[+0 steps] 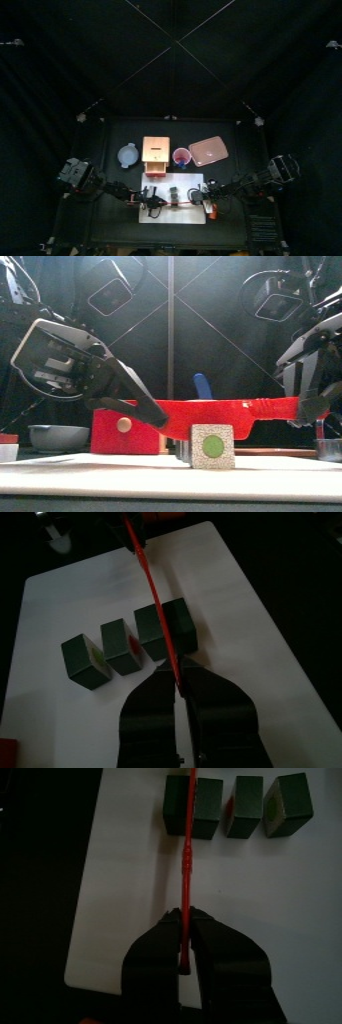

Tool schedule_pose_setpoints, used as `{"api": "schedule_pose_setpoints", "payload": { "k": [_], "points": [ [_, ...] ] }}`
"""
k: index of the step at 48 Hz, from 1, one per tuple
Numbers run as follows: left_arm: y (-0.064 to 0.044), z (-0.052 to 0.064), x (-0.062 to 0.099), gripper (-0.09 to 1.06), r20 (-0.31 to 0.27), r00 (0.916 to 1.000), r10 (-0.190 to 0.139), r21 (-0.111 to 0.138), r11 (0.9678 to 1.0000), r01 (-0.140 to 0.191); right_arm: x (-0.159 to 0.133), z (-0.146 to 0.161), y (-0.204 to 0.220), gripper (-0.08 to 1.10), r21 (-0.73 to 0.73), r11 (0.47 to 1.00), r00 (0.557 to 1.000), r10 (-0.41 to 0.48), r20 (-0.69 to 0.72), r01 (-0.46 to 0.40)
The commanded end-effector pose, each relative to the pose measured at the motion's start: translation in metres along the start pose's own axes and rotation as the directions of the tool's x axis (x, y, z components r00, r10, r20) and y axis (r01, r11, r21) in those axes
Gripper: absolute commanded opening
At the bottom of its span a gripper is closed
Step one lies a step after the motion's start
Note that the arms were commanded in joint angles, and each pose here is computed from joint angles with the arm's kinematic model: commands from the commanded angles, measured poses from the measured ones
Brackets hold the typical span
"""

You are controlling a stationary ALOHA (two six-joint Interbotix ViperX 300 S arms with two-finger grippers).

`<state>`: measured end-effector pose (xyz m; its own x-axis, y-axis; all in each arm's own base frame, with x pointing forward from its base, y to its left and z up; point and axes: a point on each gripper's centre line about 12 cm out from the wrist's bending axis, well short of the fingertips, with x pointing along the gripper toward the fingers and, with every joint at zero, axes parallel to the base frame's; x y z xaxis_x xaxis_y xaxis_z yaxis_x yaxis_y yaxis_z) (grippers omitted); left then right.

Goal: Place sushi on board then cut the sushi with the knife then place the pieces on the plate
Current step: Cut the sushi into 4 pieces

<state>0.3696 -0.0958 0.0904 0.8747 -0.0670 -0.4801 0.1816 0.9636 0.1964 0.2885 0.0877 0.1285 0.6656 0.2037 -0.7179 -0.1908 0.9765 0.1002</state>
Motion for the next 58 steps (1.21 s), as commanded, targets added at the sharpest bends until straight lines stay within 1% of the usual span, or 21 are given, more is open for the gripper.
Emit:
{"api": "schedule_pose_setpoints", "payload": {
  "k": [1,7,14,21,31,34,41,49,51,54,58],
  "points": [
    [-0.006,0.005,0.003,0.32,0.013,0.9999,-0.008,0.002,1.0,0.008,0.0,0.011,0.007,0.25,-0.009,1.0,0.999,0.018,0.034,-0.018],
    [-0.012,0.006,0.003,0.32,0.011,0.9998,-0.017,0.001,0.9999,0.017,0.003,0.008,0.009,0.25,-0.008,1.0,1.0,0.022,0.021,-0.021],
    [-0.014,0.004,0.003,0.32,0.007,0.9998,-0.017,-0.006,0.9998,0.017,0.008,0.005,0.01,0.25,-0.01,1.0,1.0,0.023,0.003,-0.023],
    [-0.015,-0.003,0.006,0.32,-0.016,0.9998,-0.013,-0.012,0.9999,0.012,0.015,-0.002,0.01,0.25,-0.005,1.0,0.999,0.019,-0.026,-0.019],
    [-0.015,-0.015,0.01,0.32,-0.052,0.9986,-0.01,-0.011,0.9999,0.01,0.025,-0.009,0.009,0.25,-0.006,1.0,0.998,0.012,-0.066,-0.013],
    [-0.015,-0.014,0.01,0.32,-0.054,0.9984,-0.013,-0.013,0.9998,0.012,0.025,-0.009,0.009,0.25,-0.006,1.0,0.998,0.012,-0.065,-0.012],
    [-0.013,-0.003,0.005,0.32,-0.026,0.9996,-0.012,-0.019,0.9998,0.011,0.019,0.002,0.01,0.25,-0.016,1.0,0.999,0.015,-0.041,-0.015],
    [-0.005,0.021,-0.007,0.32,0.042,0.9991,0.0,-0.027,0.9996,0.001,0.002,0.016,0.01,0.25,-0.051,0.999,1.0,0.007,-0.021,-0.008],
    [-0.001,0.029,-0.011,0.32,0.065,0.9978,0.006,-0.02,0.9998,-0.004,-0.004,0.02,0.009,0.25,-0.068,0.998,1.0,0.002,-0.013,-0.003],
    [0.004,0.037,-0.015,0.32,0.09,0.9959,0.014,-0.005,0.9999,-0.014,-0.013,0.025,0.009,0.25,-0.084,0.996,1.0,-0.001,-0.001,0.001],
    [0.011,0.048,-0.021,0.34,0.122,0.9921,0.03,0.006,0.9995,-0.031,-0.023,0.029,0.008,0.25,-0.096,0.995,1.0,-0.006,0.014,0.008]
  ]
}}
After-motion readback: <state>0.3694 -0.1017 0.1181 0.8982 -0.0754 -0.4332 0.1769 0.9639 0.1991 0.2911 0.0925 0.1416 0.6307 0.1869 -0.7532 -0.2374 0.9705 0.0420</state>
